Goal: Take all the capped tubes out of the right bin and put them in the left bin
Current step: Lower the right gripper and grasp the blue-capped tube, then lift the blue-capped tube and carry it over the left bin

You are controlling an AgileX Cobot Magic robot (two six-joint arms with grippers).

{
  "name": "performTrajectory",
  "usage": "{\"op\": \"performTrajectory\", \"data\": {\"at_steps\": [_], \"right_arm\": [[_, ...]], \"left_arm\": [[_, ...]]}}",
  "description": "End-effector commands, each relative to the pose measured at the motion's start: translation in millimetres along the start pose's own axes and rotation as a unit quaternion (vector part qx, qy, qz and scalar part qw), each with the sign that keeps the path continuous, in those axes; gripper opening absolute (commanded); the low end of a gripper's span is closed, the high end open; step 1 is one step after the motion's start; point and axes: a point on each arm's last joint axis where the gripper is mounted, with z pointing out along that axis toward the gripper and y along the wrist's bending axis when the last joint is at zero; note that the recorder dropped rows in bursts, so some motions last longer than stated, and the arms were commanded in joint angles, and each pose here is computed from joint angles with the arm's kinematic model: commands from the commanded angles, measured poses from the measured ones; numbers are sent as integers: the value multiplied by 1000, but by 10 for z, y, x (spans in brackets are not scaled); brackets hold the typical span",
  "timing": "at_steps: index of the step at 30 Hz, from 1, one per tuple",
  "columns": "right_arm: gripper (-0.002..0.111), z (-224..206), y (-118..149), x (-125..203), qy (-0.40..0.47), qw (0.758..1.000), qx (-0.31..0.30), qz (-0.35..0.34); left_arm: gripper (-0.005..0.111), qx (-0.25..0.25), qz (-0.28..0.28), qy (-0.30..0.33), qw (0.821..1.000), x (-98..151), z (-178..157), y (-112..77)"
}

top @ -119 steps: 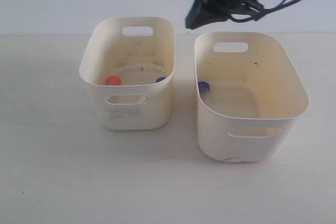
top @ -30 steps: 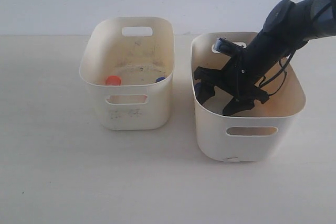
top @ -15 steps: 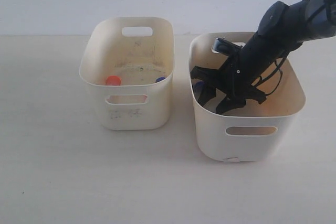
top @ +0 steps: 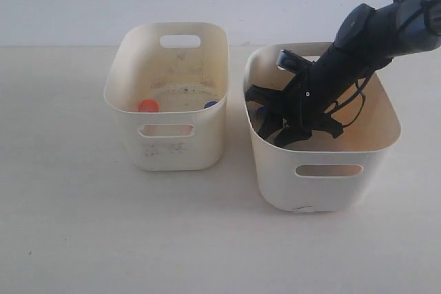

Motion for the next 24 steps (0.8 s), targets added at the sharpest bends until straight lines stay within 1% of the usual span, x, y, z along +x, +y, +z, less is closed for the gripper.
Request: {"op": "performTrajectory", "data": {"at_steps": [1, 11, 18, 24], "right_arm": [[0, 34, -115, 15, 3, 999, 39, -23], [0, -446, -119, -37, -30, 999, 35, -27], [0, -619, -46, -3, -35, 997, 35, -51], [0, -882, 64, 29, -64, 995, 33, -69]], "left_arm": [[4, 4, -3, -2, 1000, -11, 2, -4], [4, 4, -3, -2, 1000, -11, 2, -4], [4, 4, -3, -2, 1000, -11, 2, -4], [4, 4, -3, -2, 1000, -11, 2, -4]]}}
